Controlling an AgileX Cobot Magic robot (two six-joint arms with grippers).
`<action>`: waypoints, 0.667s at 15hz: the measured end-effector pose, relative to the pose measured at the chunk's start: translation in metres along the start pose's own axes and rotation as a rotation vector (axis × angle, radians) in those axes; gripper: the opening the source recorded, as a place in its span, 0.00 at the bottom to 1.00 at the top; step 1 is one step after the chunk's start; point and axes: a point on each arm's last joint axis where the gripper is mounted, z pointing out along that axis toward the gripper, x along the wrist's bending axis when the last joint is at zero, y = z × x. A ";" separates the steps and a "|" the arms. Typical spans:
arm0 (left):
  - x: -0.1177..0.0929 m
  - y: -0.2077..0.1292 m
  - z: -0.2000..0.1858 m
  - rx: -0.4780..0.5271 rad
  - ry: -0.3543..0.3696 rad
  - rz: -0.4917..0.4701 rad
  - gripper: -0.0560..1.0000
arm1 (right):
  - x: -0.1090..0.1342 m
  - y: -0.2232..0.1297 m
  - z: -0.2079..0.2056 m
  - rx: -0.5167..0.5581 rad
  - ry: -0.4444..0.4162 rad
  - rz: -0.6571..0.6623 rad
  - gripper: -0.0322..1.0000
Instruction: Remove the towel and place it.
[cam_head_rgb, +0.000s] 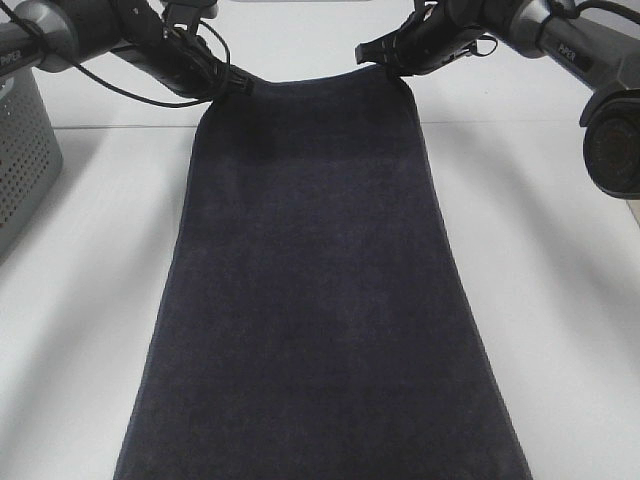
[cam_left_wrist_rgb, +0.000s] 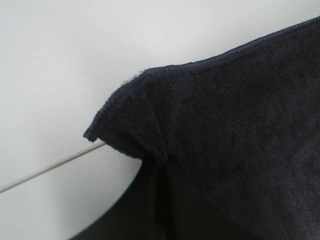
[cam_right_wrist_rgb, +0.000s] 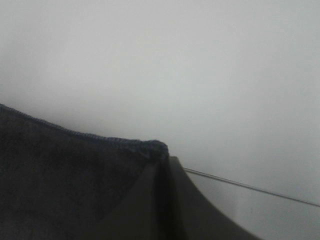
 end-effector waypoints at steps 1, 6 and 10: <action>0.000 0.000 0.001 -0.009 0.004 0.001 0.06 | 0.000 -0.001 0.003 -0.005 -0.001 0.000 0.04; 0.002 -0.015 0.018 -0.008 0.014 0.000 0.06 | -0.001 -0.004 0.010 -0.032 -0.006 0.002 0.04; 0.005 -0.027 0.032 -0.028 0.030 -0.004 0.06 | -0.003 -0.015 0.022 -0.031 -0.008 0.008 0.04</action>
